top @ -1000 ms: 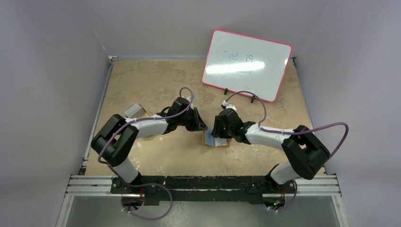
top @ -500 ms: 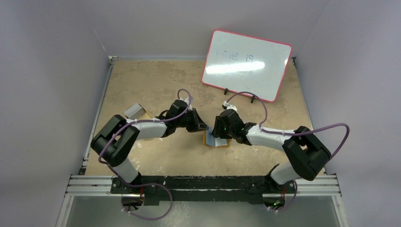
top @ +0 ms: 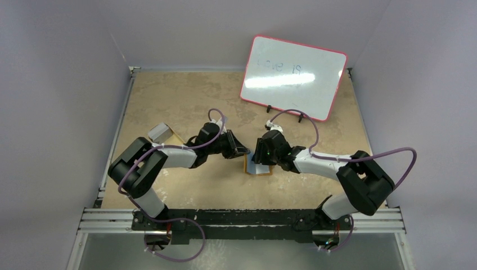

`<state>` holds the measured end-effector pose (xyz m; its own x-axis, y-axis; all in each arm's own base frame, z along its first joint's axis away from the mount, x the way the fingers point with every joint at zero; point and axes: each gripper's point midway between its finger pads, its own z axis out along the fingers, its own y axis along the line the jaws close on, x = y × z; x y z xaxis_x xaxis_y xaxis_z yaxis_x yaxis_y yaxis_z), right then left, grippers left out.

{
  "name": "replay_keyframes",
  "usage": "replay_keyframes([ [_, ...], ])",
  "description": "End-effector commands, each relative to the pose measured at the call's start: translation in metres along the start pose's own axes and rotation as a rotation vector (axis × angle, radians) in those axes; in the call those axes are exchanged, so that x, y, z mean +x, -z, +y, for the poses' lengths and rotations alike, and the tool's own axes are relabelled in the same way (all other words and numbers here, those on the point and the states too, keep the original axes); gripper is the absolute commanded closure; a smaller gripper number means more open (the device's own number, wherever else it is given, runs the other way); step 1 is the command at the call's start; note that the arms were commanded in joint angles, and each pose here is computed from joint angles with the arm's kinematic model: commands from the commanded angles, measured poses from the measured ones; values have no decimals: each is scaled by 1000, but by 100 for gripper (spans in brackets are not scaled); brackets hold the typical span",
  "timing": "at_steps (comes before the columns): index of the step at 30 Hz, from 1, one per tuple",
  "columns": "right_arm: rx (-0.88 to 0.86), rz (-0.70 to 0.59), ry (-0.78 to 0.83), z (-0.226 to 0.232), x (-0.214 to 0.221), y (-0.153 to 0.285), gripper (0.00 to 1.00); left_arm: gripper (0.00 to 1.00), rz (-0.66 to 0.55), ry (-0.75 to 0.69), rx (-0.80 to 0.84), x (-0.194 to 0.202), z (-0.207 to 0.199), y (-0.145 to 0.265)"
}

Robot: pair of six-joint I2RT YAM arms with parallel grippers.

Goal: Put the credit cards into the card holder
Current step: Open the card holder at the center of the board.

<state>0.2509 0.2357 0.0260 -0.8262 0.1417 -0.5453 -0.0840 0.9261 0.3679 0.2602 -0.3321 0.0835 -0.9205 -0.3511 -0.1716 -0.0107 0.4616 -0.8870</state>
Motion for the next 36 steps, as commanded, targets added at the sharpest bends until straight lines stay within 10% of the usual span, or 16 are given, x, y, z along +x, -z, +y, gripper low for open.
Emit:
replay_keyframes([
  [1,51,79,8,-18,24,3,52,100,-18,-56,203,-9,-57,6],
  [12,-90,-36,-19,23,-21,48,39,100,-73,-165,-46,-23,-30,12],
  [36,-78,-70,-32,34,-39,36,30,100,-57,-184,-58,-20,-43,13],
])
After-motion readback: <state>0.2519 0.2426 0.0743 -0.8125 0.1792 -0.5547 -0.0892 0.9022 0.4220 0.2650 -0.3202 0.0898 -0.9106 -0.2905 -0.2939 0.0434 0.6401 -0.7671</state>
